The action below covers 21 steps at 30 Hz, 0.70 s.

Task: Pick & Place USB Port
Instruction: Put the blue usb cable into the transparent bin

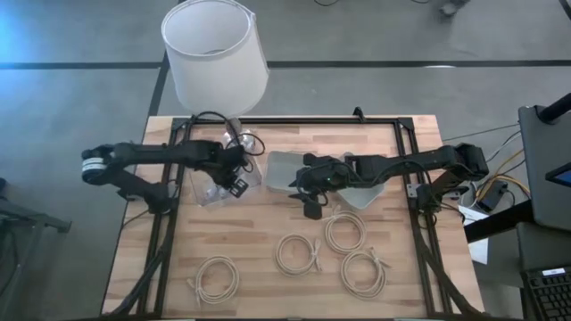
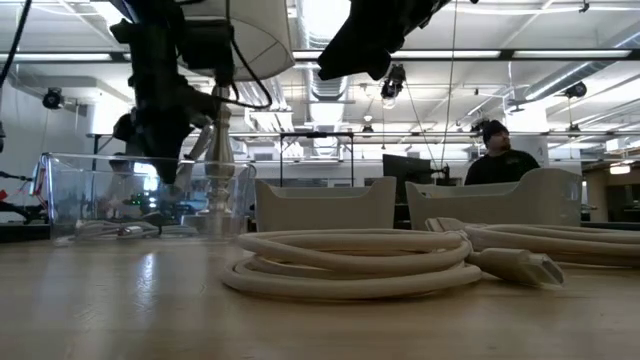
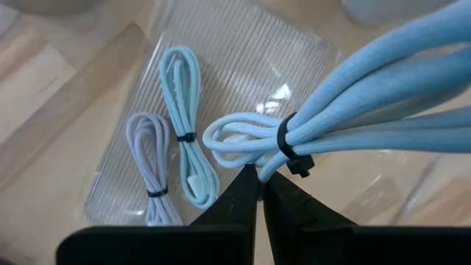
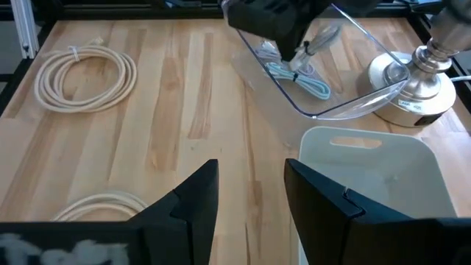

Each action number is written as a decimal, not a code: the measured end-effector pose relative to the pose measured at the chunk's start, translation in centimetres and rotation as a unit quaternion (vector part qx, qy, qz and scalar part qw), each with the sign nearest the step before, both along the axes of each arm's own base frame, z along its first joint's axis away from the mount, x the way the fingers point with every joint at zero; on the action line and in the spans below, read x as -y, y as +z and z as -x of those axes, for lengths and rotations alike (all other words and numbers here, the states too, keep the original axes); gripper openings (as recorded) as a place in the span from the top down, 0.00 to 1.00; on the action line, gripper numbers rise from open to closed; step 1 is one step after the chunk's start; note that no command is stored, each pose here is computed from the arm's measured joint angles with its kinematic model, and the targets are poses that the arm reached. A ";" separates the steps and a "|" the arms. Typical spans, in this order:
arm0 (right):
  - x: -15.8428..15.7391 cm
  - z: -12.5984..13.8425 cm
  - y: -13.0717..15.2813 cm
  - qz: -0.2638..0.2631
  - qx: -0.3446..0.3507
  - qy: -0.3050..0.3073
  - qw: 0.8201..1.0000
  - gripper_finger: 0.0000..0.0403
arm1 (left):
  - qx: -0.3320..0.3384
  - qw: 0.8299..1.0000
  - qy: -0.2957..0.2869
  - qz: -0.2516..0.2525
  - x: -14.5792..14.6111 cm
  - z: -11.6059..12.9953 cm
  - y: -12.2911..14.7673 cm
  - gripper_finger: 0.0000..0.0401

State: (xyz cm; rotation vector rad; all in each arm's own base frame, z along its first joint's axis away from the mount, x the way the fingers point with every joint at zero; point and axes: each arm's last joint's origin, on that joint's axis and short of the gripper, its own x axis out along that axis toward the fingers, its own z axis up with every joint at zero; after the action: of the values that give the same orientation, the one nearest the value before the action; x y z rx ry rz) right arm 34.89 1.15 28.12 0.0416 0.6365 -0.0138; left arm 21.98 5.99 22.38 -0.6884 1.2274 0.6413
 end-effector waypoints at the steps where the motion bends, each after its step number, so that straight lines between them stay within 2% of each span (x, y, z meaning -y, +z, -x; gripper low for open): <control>1: 0.0 0.0 0.0 0.002 0.000 0.002 1.000 0.63 | -0.007 1.000 -0.004 0.001 0.0 -0.2 -0.3 0.95; 13: 0.0 0.0 0.0 0.009 0.000 0.007 1.000 0.63 | -0.071 0.996 -0.043 0.033 -0.4 -1.7 -3.5 0.95; 21: 0.0 0.0 0.0 0.009 0.000 0.007 1.000 0.66 | -0.086 0.993 -0.074 0.034 -0.5 -2.1 -4.5 0.95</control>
State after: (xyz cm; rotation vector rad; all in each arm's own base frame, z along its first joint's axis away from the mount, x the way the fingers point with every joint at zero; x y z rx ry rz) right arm 34.90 1.15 28.12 0.0197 0.6358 -0.0065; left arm 24.10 6.51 17.89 -0.6025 1.4517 0.5462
